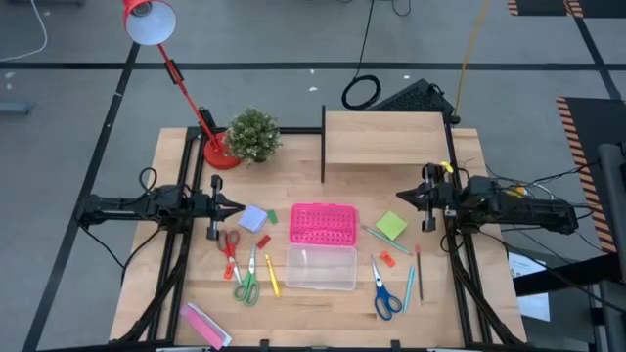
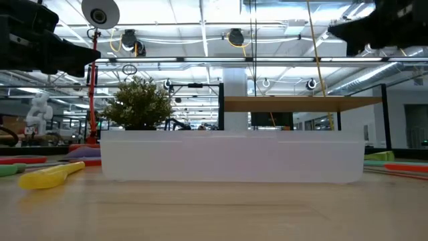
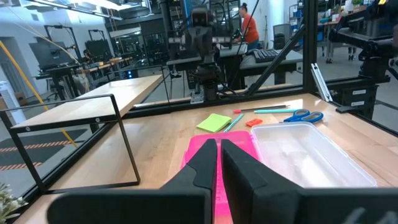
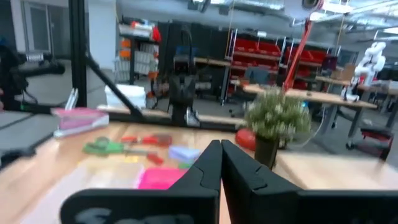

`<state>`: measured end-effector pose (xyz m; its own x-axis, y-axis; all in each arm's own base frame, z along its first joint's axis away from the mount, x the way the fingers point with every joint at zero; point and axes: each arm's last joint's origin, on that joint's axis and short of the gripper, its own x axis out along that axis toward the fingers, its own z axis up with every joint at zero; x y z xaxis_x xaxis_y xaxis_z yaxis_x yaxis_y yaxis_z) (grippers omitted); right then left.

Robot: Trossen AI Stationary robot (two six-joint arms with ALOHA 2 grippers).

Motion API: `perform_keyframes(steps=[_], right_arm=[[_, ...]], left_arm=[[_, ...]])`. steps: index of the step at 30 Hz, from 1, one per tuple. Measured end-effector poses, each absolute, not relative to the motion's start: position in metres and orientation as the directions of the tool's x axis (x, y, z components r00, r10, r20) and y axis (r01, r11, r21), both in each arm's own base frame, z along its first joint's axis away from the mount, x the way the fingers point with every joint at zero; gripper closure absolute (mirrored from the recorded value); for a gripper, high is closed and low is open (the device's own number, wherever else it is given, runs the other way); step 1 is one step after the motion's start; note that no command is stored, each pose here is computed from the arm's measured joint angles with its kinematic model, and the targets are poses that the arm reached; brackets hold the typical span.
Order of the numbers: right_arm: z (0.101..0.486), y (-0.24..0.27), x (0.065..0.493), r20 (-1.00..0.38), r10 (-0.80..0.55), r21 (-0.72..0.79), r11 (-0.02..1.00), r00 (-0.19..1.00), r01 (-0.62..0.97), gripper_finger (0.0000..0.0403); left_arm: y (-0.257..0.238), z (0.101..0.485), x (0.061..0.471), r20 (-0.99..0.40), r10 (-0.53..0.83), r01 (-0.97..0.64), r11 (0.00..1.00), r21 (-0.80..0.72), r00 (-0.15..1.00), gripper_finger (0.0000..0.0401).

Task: Pack school essentials
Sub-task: Put the light blue pencil into the pink supply box

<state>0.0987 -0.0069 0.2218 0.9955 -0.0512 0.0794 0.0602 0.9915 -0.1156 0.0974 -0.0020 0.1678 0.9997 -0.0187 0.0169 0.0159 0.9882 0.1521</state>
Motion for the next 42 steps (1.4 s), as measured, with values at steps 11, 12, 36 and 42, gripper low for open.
perform_keyframes(steps=[11, 12, 36, 42], right_arm=[[0.304, -0.008, 0.115, -0.044, -0.053, -0.004, 0.999, 0.998, 0.052, 0.0403], [0.312, -0.008, 0.117, -0.055, -0.053, -0.002, 0.999, 0.997, 0.052, 0.0403], [0.421, -0.011, 0.154, -0.371, -0.044, 0.121, 0.988, 0.928, 0.095, 0.0403], [0.422, -0.012, 0.165, -0.442, -0.043, 0.128, 0.986, 0.896, 0.111, 0.0403]], left_arm=[[-0.002, 0.168, 0.097, 0.017, -0.019, 0.016, 0.988, 0.152, 1.0, 0.0375], [-0.002, 0.168, 0.097, 0.017, -0.019, 0.016, 0.988, 0.152, 1.0, 0.0375], [-0.002, 0.168, 0.097, 0.019, -0.019, 0.016, 0.988, 0.152, 1.0, 0.0375], [-0.002, 0.169, 0.097, 0.03, -0.018, 0.014, 0.988, 0.152, 0.999, 0.0375]])
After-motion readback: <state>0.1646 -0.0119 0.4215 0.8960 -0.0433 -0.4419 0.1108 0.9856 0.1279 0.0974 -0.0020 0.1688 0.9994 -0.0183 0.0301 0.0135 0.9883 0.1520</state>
